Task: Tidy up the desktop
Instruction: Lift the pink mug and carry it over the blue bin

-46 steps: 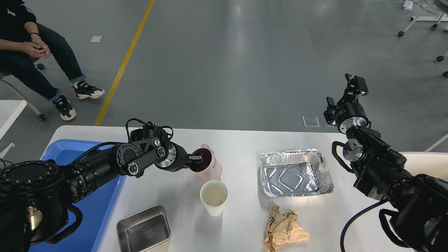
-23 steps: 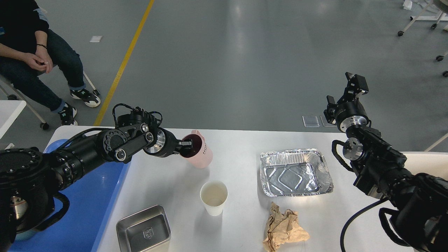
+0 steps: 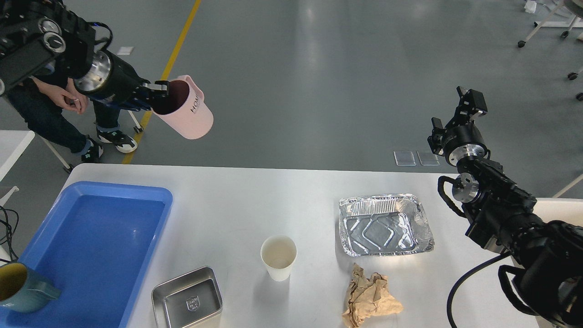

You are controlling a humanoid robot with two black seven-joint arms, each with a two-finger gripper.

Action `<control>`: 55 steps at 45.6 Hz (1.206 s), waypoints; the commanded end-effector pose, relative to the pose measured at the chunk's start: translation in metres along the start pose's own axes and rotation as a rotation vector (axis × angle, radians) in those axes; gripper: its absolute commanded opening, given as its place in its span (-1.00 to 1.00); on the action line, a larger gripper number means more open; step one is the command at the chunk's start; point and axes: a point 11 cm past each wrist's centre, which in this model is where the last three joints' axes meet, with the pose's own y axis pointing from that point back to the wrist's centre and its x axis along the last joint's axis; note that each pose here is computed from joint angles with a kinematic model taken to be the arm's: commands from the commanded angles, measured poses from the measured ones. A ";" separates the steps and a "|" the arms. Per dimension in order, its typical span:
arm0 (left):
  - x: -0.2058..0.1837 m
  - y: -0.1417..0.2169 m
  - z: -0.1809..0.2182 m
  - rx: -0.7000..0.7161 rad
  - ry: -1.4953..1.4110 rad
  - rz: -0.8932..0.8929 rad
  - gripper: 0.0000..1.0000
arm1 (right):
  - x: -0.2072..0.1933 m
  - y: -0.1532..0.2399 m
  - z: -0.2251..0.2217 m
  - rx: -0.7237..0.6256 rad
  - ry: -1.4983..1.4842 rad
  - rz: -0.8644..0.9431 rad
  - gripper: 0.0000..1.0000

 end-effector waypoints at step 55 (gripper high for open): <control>-0.160 -0.019 -0.138 0.304 -0.066 -0.356 -1.00 | -0.010 -0.014 -0.034 0.061 0.008 -0.022 1.00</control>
